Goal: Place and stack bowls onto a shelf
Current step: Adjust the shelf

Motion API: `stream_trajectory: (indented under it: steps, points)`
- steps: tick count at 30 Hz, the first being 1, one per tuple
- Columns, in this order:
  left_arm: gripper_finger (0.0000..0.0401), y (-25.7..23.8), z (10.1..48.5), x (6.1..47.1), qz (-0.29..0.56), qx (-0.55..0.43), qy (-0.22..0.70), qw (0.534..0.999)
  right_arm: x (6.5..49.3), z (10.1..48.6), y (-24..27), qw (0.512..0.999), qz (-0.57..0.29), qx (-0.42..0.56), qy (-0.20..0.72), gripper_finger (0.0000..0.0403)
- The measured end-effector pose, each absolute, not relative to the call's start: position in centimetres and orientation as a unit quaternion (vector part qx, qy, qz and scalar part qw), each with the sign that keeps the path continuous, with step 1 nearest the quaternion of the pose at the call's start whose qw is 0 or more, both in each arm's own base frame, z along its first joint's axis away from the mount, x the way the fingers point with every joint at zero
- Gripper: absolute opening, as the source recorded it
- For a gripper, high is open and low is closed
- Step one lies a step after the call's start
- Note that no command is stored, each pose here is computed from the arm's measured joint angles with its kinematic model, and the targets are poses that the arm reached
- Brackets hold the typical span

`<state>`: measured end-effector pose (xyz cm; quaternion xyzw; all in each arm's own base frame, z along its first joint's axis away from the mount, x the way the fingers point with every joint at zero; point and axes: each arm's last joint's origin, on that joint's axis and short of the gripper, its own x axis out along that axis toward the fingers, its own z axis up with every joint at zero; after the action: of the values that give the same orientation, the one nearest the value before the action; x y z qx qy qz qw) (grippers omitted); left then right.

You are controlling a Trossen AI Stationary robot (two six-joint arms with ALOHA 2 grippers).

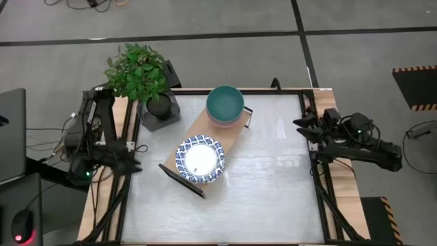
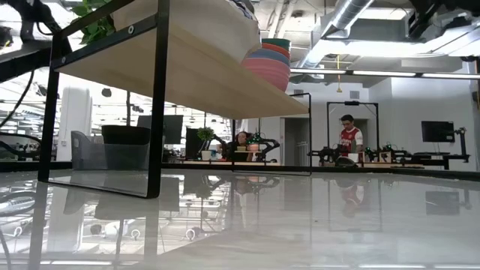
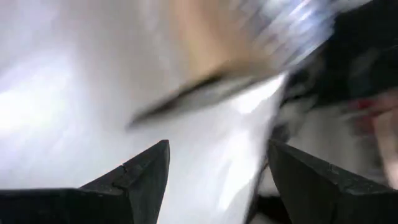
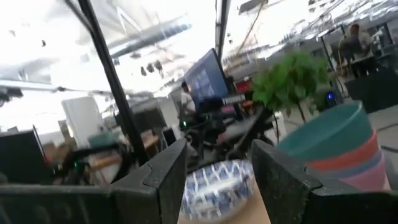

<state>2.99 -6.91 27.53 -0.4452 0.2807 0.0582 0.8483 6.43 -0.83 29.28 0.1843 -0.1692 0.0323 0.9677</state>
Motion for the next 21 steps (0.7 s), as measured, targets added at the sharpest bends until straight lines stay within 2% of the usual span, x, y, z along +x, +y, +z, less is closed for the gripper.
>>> stream_trajectory:
  steps: [3, 5, 7, 9, 11, 15, 17, 21]
  points:
    - [0.0254, -7.4, 26.0, 2.5, 0.085, -0.445, 0.418, 0.788, 7.0, 28.1, -0.8, 0.973, 0.034, 0.176, -0.145, 0.0205]
    - [0.0254, -7.8, 25.4, 2.3, 0.096, -0.449, 0.454, 0.764, 7.5, 27.0, -0.9, 0.973, 0.031, 0.183, -0.136, 0.0205]
    - [0.0254, -8.4, 25.5, 2.5, 0.085, -0.45, 0.417, 0.785, 8.0, 26.1, -1.0, 0.97, 0.022, 0.199, -0.137, 0.0205]
    - [0.0254, -10.1, 26.9, 3.0, -0.02, -0.427, 0.296, 0.854, 8.3, 25.5, -1.0, 0.966, 0.022, 0.205, -0.154, 0.0205]
    - [0.0254, -10.7, 28.8, 2.9, -0.078, -0.412, 0.203, 0.885, 8.4, 25.3, -0.9, 0.963, 0.033, 0.206, -0.172, 0.0205]
    - [0.0254, -11.4, 29.8, 2.5, -0.147, -0.418, 0.163, 0.882, 8.5, 25.1, -0.5, 0.962, 0.053, 0.193, -0.184, 0.0205]
    - [0.0254, -12.1, 28.9, 2.4, -0.17, -0.409, 0.145, 0.885, 8.5, 24.9, -0.4, 0.963, 0.059, 0.193, -0.18, 0.0205]
    - [0.0254, -13.6, 26.6, 2.6, -0.237, -0.457, 0.106, 0.851, 8.7, 24.5, -0.1, 0.962, 0.074, 0.203, -0.169, 0.0205]
